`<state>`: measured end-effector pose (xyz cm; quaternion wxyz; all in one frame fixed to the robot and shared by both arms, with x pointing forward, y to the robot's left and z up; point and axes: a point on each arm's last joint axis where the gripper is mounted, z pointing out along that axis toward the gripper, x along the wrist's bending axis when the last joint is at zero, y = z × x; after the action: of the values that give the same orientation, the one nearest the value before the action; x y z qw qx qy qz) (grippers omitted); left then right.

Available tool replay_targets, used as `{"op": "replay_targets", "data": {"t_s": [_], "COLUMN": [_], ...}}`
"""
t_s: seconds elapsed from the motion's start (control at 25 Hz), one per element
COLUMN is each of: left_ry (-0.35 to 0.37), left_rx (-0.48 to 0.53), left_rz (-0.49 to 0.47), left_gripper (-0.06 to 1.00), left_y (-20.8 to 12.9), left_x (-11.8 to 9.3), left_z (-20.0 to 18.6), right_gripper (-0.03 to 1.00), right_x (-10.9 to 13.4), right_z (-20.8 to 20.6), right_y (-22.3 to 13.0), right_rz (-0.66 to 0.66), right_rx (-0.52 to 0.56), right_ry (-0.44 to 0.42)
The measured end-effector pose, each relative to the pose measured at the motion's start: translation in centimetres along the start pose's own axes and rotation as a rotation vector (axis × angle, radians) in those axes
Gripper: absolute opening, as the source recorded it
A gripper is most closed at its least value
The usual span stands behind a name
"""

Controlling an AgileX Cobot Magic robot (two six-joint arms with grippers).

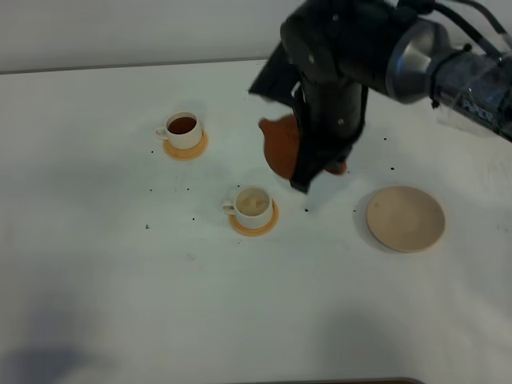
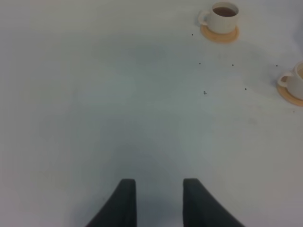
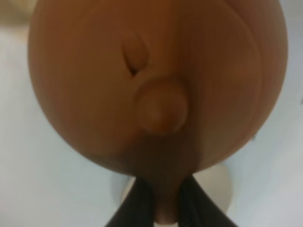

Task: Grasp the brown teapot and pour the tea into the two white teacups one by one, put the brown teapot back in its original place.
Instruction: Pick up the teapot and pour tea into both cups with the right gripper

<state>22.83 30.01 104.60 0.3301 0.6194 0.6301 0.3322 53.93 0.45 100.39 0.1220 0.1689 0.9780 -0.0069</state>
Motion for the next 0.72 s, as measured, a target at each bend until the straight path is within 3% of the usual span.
{"op": "replay_targets", "data": {"t_s": [0.2, 0.4, 0.6, 0.72], "left_ry": [0.0, 0.0, 0.0, 0.0], "left_rx": [0.0, 0.0, 0.0, 0.0], "left_rz": [0.0, 0.0, 0.0, 0.0], "left_gripper": [0.25, 0.25, 0.25, 0.25], "left_y": [0.0, 0.0, 0.0, 0.0], "left_x": [0.0, 0.0, 0.0, 0.0], "left_z": [0.0, 0.0, 0.0, 0.0], "right_gripper": [0.09, 0.09, 0.09, 0.09], "right_x": [3.7, 6.8, 7.5, 7.4], "right_z": [0.8, 2.6, 4.0, 4.2], "right_y": [-0.7, -0.5, -0.8, -0.9], "right_rz": [-0.048, -0.138, -0.246, -0.271], "right_rx": [0.09, 0.066, 0.044, 0.045], "right_ry": [-0.075, -0.182, -0.288, -0.31]}}
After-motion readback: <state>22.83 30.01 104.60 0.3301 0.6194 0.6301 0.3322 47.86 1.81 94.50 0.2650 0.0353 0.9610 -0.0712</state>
